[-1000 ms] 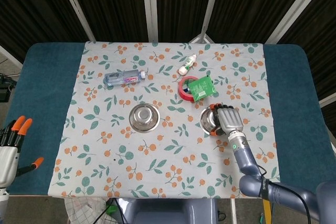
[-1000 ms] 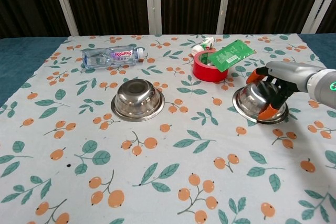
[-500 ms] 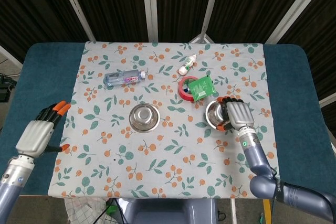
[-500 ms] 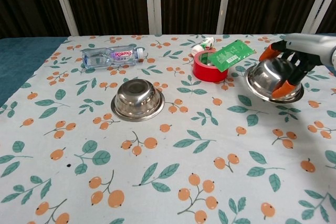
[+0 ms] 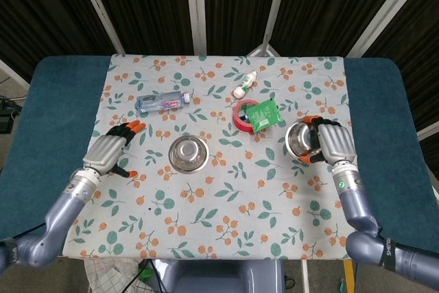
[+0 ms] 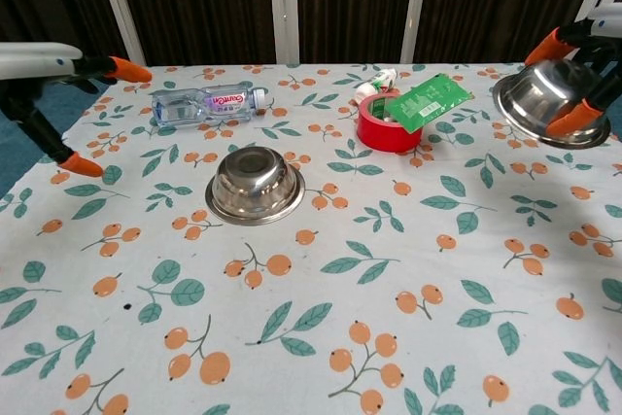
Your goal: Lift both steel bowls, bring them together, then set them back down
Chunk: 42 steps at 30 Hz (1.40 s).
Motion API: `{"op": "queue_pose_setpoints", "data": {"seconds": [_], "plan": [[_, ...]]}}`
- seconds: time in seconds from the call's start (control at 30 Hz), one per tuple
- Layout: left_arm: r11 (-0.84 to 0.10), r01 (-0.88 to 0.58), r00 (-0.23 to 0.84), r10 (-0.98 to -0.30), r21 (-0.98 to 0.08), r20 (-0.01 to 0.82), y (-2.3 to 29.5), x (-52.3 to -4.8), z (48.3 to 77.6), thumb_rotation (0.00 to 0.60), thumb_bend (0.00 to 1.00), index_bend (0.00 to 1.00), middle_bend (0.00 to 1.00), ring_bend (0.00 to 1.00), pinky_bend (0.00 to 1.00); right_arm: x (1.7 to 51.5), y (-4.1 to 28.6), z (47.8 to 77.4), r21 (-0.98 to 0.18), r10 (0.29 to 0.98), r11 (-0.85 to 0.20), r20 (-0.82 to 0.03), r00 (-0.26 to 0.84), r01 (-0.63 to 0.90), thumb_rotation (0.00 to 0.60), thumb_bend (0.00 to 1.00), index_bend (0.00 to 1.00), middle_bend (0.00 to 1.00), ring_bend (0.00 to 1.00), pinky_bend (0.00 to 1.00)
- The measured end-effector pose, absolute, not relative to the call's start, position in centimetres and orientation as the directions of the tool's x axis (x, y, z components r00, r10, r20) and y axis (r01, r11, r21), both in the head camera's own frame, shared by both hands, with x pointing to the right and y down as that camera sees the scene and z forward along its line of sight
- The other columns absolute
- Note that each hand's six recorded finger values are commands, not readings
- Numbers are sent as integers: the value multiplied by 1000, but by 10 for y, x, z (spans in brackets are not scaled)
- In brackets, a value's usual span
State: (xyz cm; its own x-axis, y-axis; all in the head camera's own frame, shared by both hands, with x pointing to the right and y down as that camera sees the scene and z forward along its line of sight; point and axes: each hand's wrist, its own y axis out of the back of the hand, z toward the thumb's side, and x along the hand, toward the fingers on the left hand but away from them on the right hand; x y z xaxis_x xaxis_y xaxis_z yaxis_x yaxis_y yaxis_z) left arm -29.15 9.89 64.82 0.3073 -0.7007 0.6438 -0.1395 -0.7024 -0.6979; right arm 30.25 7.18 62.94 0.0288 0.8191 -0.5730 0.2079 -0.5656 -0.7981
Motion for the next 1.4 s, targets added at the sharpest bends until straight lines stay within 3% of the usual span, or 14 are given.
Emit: {"op": "queue_pose_setpoints", "data": {"seconds": [0.47, 1.0, 1.4], "plan": [[-756, -64, 356, -627, -651, 693, 93, -214, 688, 600, 0, 60, 0, 0, 52, 318, 67, 621, -808, 825, -555, -565, 4, 198, 600, 124, 304, 322, 394, 240], [-744, 10, 339, -626, -669, 702, 92, -175, 713, 600, 0, 71, 1, 0, 55, 332, 61, 616, -817, 831, -542, -556, -17, 195, 600, 124, 305, 322, 394, 240], [-737, 42, 364, -618, -675, 697, 95, -142, 730, 600, 0, 140, 119, 29, 140, 348, 57, 613, -820, 831, -537, -555, -43, 199, 600, 123, 305, 322, 394, 240]]}}
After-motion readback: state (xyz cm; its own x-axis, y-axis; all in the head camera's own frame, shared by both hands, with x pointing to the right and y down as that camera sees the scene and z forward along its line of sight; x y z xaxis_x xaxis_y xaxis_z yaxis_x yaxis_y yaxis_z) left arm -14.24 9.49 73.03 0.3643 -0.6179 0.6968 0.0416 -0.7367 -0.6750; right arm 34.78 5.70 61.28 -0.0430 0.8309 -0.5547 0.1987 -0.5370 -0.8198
